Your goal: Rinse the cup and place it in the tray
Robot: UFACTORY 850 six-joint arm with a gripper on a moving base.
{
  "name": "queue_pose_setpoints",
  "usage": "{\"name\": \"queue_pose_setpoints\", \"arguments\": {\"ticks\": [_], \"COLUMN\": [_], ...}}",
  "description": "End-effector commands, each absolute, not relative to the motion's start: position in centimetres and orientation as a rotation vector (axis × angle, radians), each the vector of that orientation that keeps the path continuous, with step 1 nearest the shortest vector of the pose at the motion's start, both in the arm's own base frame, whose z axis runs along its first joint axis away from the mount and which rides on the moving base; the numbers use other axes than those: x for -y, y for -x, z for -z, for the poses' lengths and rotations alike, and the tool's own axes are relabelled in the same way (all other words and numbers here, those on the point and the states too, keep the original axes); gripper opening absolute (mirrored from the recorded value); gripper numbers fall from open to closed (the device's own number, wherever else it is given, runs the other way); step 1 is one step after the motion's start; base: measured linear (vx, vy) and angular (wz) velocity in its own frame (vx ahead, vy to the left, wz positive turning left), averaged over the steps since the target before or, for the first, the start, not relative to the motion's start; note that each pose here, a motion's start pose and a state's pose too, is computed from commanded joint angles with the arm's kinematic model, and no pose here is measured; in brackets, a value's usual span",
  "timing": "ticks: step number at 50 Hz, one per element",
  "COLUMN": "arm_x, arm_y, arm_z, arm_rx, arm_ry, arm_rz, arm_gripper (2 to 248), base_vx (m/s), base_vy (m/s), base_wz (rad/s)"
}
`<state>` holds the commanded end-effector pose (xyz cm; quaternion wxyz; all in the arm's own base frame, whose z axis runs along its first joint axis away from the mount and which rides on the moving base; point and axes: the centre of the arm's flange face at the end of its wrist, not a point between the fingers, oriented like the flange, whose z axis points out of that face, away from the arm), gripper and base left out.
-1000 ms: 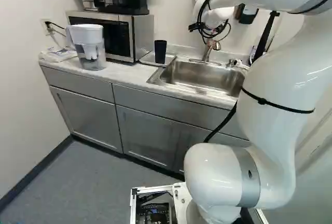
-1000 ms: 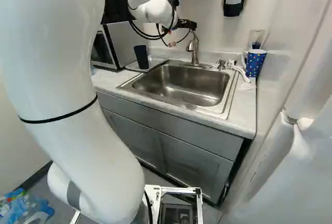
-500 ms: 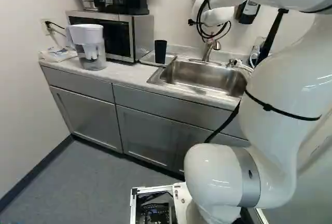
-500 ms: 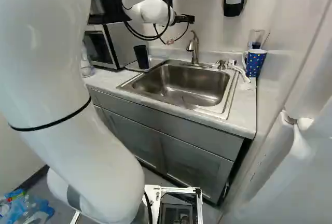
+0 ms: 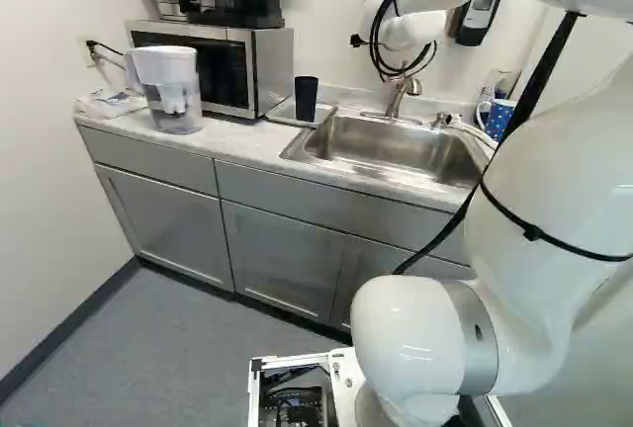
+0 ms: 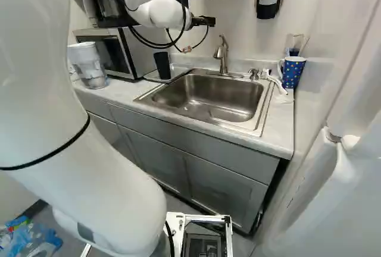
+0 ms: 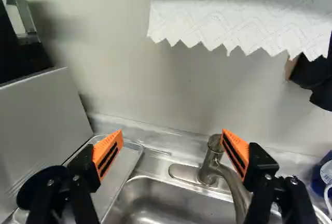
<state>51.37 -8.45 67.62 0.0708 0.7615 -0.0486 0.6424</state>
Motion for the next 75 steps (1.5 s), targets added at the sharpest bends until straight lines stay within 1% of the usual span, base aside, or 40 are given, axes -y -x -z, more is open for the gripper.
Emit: {"name": "queue_pose_setpoints", "arguments": {"ticks": [34,75], "arm_x": [5.3,4.8], "arm_y": [-50.0,-47.7], "arm_z": [-65.7,-62.8], "arm_rx": [0.084,0.075], "arm_ry": [-2.539,-2.848], "arm_rz": [-1.699,-1.210], "arm_gripper": [247,247], "base_vx": [0.000,0.000], "base_vy": [0.000,0.000], "base_wz": [0.000,0.000]}}
